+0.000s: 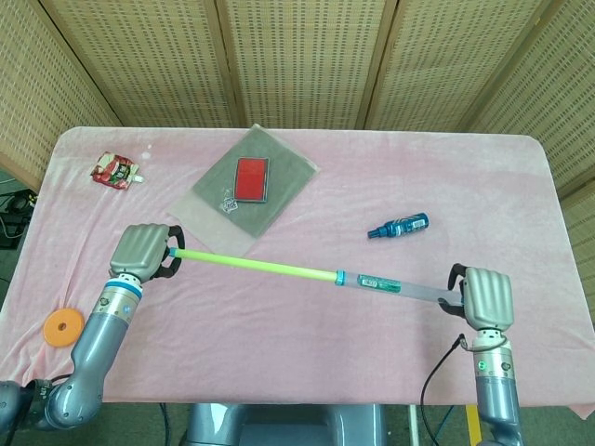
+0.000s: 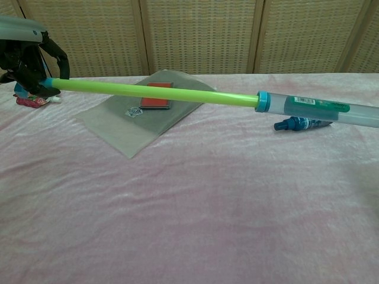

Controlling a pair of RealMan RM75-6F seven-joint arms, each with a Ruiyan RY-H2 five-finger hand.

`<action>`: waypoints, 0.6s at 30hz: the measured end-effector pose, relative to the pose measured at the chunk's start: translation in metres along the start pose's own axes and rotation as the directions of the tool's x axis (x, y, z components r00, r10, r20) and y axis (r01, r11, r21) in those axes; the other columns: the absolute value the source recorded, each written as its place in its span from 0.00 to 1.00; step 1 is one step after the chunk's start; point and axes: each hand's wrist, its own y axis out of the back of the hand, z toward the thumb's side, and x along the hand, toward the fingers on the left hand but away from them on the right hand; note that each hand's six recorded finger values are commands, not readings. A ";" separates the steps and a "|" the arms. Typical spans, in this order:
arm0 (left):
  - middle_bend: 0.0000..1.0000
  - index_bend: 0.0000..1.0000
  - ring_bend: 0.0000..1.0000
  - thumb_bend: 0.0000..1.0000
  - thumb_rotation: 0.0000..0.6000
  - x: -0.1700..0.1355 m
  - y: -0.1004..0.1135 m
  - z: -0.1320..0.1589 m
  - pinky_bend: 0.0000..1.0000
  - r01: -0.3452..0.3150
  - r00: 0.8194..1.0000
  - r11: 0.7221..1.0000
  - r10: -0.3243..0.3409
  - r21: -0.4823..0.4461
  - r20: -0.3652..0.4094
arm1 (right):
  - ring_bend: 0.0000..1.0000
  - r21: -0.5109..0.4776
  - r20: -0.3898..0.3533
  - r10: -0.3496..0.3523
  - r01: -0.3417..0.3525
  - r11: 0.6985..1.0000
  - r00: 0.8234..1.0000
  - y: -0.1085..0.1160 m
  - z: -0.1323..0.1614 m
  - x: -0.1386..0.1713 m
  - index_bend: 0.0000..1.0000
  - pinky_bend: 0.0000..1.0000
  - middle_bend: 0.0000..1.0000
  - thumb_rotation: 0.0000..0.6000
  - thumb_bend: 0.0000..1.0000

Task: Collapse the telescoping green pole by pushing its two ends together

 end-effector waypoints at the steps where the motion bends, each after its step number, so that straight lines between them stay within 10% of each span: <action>1: 0.92 0.85 0.82 0.76 1.00 0.000 0.000 0.001 0.75 0.001 1.000 1.000 -0.001 0.000 0.004 | 1.00 0.004 -0.004 -0.002 0.002 1.000 1.000 0.001 0.002 -0.001 0.80 0.93 1.00 1.00 0.60; 18: 0.92 0.85 0.82 0.76 1.00 0.002 -0.005 0.015 0.75 0.012 0.999 1.000 -0.012 0.006 0.030 | 1.00 0.031 -0.085 0.007 -0.005 1.000 0.996 -0.002 0.047 0.000 0.81 0.93 1.00 1.00 0.59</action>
